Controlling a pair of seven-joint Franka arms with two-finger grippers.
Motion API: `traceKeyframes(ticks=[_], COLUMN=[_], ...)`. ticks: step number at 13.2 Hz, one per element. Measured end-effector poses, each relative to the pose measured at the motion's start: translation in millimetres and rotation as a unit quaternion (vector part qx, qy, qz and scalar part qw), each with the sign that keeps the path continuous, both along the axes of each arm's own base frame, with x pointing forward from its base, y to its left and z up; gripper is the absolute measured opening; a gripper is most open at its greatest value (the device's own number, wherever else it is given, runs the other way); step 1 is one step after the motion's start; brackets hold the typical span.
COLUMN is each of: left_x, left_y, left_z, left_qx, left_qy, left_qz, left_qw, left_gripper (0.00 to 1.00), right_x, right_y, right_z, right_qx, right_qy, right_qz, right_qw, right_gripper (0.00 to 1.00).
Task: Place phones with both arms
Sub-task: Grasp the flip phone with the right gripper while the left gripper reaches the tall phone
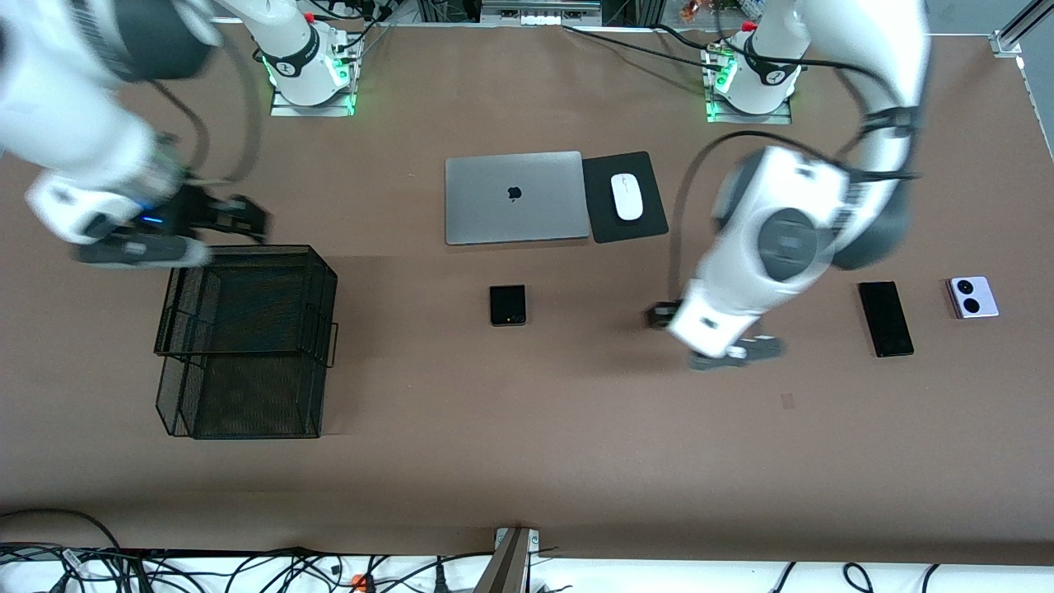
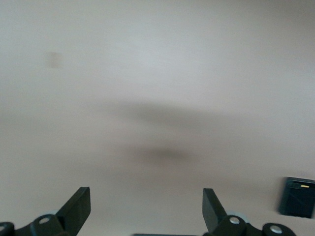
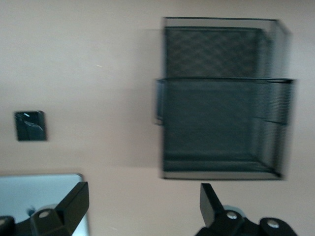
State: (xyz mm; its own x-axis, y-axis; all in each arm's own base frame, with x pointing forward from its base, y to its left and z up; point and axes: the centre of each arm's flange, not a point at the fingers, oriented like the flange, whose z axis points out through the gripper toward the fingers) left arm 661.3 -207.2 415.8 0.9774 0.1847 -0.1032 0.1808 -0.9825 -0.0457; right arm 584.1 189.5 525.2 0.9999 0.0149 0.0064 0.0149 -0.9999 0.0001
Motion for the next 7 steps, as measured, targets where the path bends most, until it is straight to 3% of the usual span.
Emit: traceKeyframes(ticks=[3, 7], left_x=[2.0, 5.9], left_y=[69.0, 166.6], left_z=[15.1, 2.8], left_qx=[0.071, 0.075], left_qy=[0.024, 0.062], left_qz=[-0.067, -0.102], left_qw=[0.995, 0.99], left_gripper=[1.0, 1.0], right_x=[-4.1, -38.3], right_y=[118.5, 258.3], right_z=[-41.4, -116.7], right_qx=[0.011, -0.014], right_qy=[-0.015, -0.028], right_qz=[-0.011, -0.009], right_qw=[1.0, 0.999], right_gripper=[1.0, 1.0])
